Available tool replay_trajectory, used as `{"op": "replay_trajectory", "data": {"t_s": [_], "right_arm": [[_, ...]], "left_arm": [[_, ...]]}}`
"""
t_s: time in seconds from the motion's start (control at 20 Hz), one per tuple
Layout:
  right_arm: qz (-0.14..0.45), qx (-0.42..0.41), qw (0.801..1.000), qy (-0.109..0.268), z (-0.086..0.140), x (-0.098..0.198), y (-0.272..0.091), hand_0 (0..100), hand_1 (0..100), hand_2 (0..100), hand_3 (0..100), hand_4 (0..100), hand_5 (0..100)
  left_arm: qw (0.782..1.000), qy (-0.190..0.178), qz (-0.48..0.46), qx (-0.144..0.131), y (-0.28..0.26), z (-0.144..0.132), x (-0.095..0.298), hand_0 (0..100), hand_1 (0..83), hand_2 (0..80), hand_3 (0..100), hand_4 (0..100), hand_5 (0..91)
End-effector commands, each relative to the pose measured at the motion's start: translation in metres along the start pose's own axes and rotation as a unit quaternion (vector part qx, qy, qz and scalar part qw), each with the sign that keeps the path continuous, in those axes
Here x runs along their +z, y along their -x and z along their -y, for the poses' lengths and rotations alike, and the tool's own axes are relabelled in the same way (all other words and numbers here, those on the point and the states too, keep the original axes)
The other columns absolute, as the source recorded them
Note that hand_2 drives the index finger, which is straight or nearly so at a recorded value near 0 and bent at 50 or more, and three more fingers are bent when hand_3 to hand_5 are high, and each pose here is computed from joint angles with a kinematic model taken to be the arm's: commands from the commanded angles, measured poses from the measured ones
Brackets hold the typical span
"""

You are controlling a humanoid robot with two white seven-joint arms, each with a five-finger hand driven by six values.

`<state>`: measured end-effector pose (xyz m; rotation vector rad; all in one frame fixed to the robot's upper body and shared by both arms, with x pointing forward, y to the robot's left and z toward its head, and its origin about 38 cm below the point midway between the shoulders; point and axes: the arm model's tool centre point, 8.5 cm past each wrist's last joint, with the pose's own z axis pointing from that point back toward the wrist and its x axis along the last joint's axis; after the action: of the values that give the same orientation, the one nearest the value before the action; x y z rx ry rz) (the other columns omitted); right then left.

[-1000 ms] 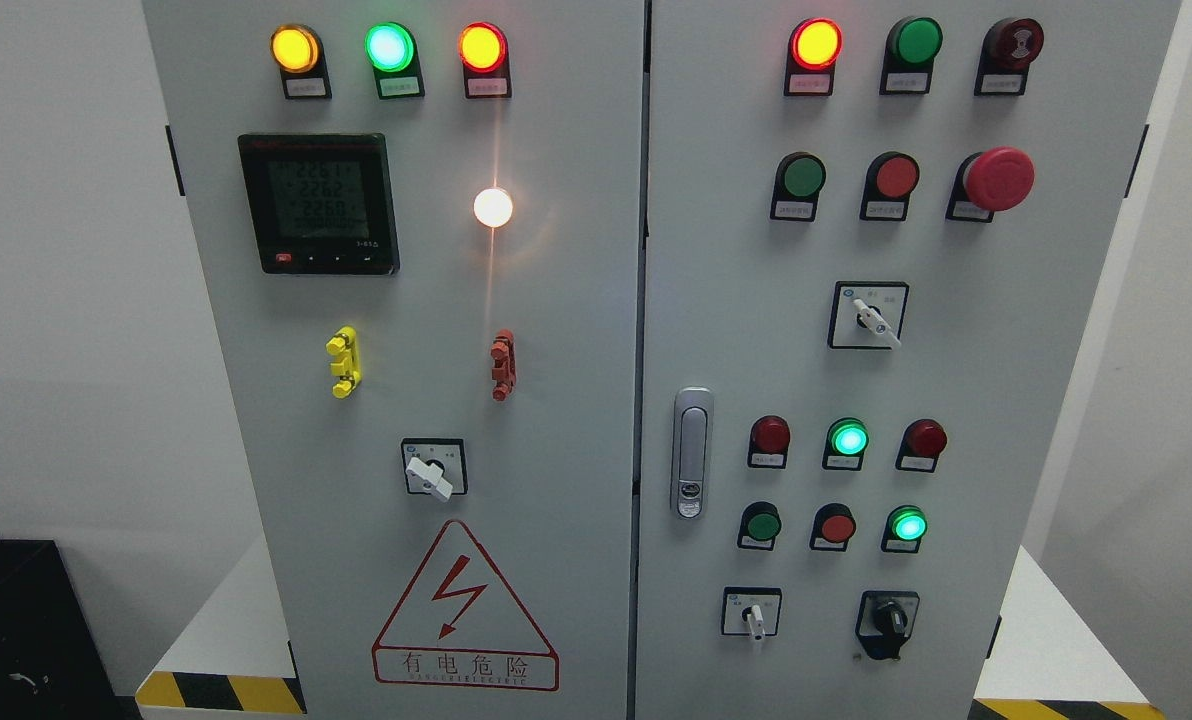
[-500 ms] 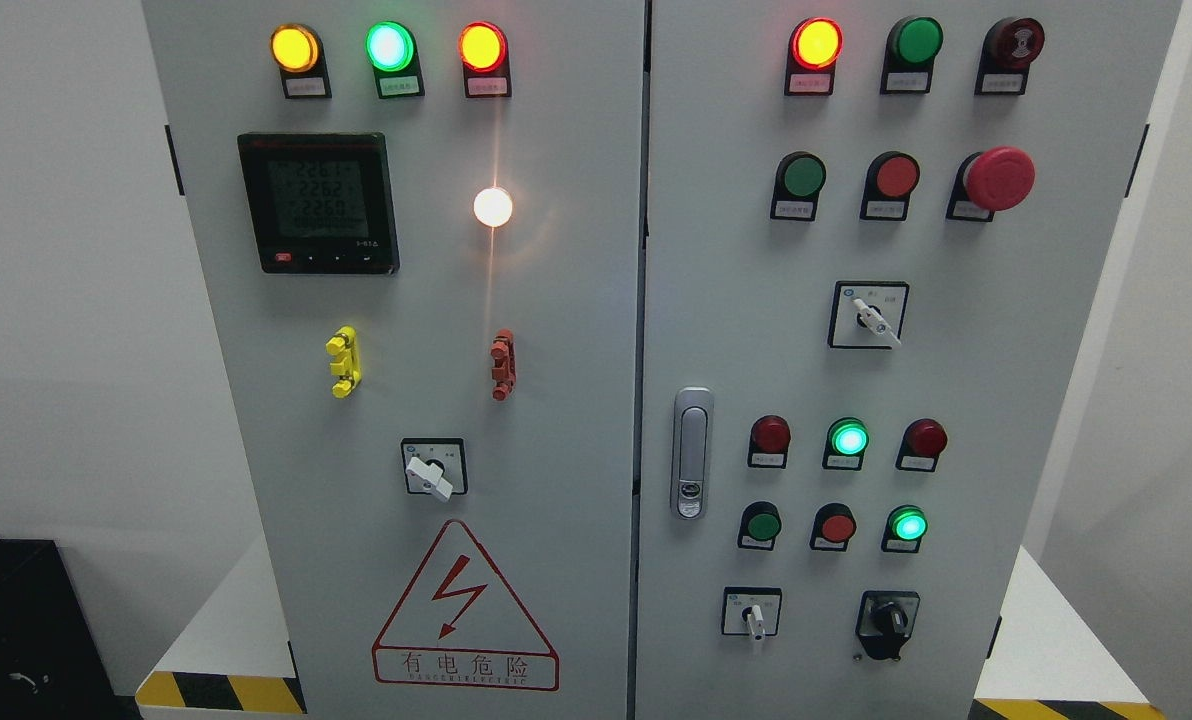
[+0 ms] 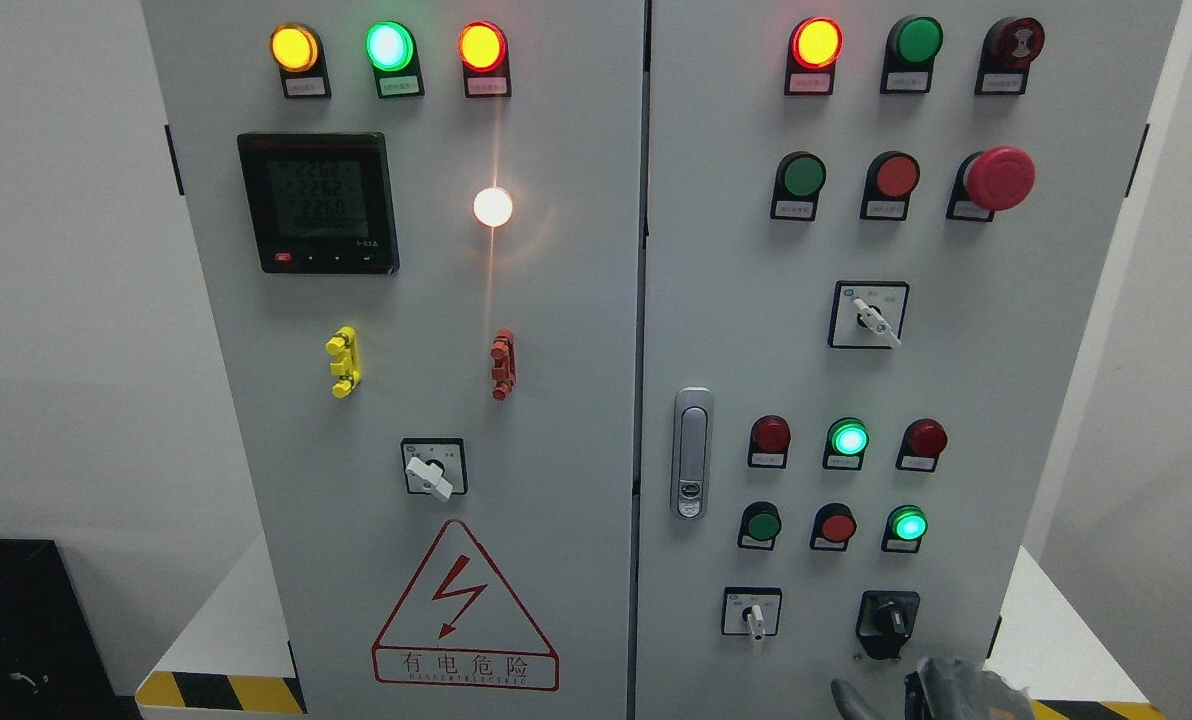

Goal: Flip black knob to close circuit
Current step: 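Reach the right hand up to the black rotary knob at the bottom, then grip the black knob with the right hand and twist it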

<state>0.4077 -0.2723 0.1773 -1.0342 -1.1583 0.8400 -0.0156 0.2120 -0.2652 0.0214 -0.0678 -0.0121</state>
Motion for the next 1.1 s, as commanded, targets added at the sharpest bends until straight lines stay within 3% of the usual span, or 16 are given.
{"op": "replay_trajectory", "data": {"t_s": [0.0, 1.05], "right_arm": [[-0.014, 0.007, 1.000, 0.004, 0.003, -0.009, 0.004, 0, 0, 92, 100, 95, 98], [-0.043, 0.005, 0.999, 0.016, 0.008, -0.021, 0.021, 0, 0, 91, 100, 95, 97]], "left_arm": [[1.000, 0.000, 0.000, 0.000, 0.000, 0.000, 0.000, 12, 55.6, 0.0, 0, 0, 0.0], [1.000, 0.000, 0.000, 0.000, 0.000, 0.000, 0.000, 12, 55.6, 0.0, 0, 0, 0.0]]}}
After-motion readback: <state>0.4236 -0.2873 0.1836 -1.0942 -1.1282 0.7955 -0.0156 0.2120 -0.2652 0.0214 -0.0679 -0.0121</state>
